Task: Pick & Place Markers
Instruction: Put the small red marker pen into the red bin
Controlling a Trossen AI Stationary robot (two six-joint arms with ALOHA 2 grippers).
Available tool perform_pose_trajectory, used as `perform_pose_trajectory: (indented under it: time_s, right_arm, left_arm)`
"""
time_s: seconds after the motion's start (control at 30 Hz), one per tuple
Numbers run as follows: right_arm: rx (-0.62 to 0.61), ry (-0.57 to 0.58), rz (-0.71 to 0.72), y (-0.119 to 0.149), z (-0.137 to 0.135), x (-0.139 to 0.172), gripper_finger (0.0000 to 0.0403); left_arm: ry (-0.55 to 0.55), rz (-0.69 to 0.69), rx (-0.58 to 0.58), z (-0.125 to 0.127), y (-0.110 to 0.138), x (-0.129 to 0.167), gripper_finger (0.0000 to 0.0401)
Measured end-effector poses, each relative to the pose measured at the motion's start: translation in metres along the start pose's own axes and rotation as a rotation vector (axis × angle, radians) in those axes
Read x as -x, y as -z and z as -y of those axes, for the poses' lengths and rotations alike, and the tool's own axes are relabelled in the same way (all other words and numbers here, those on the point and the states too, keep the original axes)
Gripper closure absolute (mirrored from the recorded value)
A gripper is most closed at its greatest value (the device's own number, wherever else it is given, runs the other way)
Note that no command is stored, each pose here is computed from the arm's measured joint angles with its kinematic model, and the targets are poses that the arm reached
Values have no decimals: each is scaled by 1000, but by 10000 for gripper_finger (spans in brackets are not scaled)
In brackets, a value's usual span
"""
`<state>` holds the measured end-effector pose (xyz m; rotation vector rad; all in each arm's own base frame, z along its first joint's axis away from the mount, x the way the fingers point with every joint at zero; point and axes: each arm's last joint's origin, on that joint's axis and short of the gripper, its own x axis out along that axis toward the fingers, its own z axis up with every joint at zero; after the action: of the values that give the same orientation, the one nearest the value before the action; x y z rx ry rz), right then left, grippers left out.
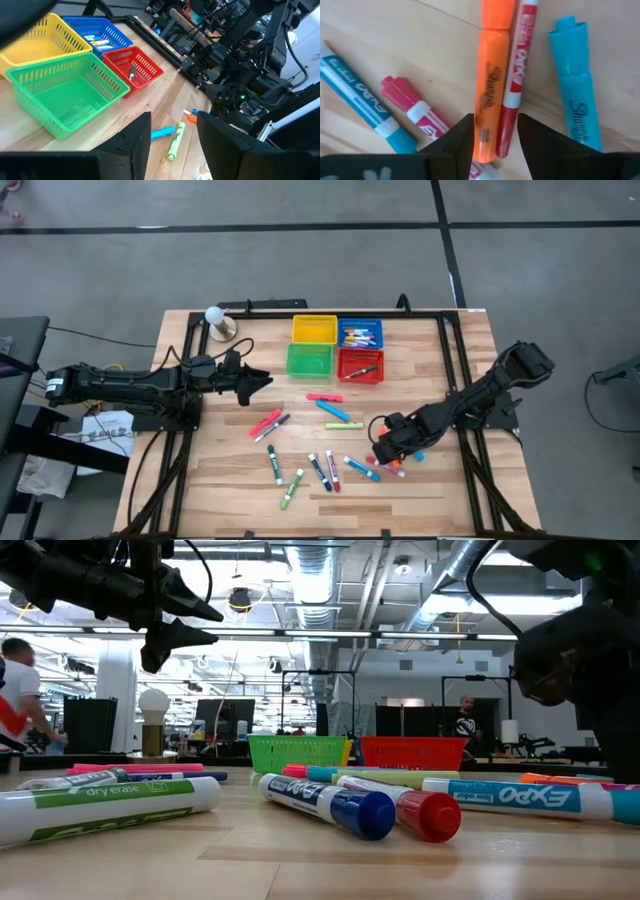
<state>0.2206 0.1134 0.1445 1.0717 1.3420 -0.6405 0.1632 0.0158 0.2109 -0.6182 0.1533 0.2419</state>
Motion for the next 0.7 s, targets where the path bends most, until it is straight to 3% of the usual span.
perform_pose_trajectory:
  time_s: [0.2, 0.7]
  right_arm:
    - [3, -21, 1, 0, -1, 3, 253]
    - [-2, 52, 1, 0, 6, 4, 271]
  left_arm:
    - [1, 2, 0, 0, 0, 0, 243]
    - [2, 2, 0, 0, 0, 0, 243]
